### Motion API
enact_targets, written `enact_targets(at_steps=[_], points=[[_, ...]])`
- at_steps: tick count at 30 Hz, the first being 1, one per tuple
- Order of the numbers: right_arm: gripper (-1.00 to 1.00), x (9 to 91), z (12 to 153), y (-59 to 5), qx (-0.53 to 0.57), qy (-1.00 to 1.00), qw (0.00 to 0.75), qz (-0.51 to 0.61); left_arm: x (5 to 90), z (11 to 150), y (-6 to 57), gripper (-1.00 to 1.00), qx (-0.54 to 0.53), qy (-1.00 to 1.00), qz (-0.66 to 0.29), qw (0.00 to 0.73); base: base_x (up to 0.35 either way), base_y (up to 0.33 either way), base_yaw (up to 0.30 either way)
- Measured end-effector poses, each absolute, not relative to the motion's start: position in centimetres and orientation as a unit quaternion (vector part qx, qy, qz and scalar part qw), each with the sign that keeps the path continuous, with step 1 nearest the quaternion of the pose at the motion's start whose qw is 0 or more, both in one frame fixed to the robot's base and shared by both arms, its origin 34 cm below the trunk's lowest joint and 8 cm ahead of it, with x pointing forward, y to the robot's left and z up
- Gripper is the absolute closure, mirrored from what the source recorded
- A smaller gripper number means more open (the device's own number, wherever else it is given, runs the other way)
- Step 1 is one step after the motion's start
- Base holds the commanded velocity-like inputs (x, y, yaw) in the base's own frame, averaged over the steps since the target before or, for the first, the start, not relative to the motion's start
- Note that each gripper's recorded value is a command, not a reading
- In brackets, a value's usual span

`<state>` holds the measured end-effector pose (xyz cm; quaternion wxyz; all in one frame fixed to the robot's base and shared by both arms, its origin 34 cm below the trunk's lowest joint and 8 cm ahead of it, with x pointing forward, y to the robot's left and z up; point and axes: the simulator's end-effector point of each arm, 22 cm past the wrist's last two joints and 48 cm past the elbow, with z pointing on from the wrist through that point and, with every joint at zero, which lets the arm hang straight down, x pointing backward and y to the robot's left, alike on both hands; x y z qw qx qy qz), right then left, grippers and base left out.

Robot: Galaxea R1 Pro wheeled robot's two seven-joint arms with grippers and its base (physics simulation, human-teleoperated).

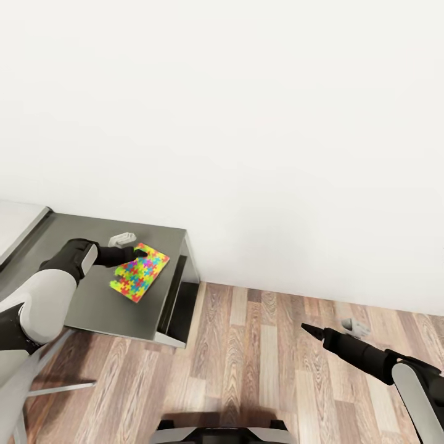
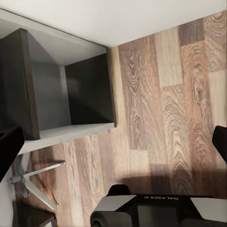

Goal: Put all the toys in the child's room - the three board games (two on the bed and one on the table), the two jigsaw puzzles on the table, and the tennis ball on the table - inside the toy box on the table in the child's room.

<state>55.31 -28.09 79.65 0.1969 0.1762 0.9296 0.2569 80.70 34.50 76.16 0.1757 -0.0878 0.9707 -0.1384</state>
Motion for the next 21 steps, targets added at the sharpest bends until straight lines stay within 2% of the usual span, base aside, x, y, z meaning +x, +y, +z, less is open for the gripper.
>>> enact_targets(at_steps=[7,21], points=[[-1.00,55.32,79.64,-28.09,0.176,0.930,0.197,0.257,80.72,76.18,34.44,-1.00,-0.088,0.970,-0.140,0.176,0.000,-0.139,0.000],[-1.00,55.34,79.70,-28.21,0.177,0.929,0.197,0.257,80.70,76.19,34.47,-1.00,-0.090,0.970,-0.140,0.176,0.000,-0.011,0.000]])
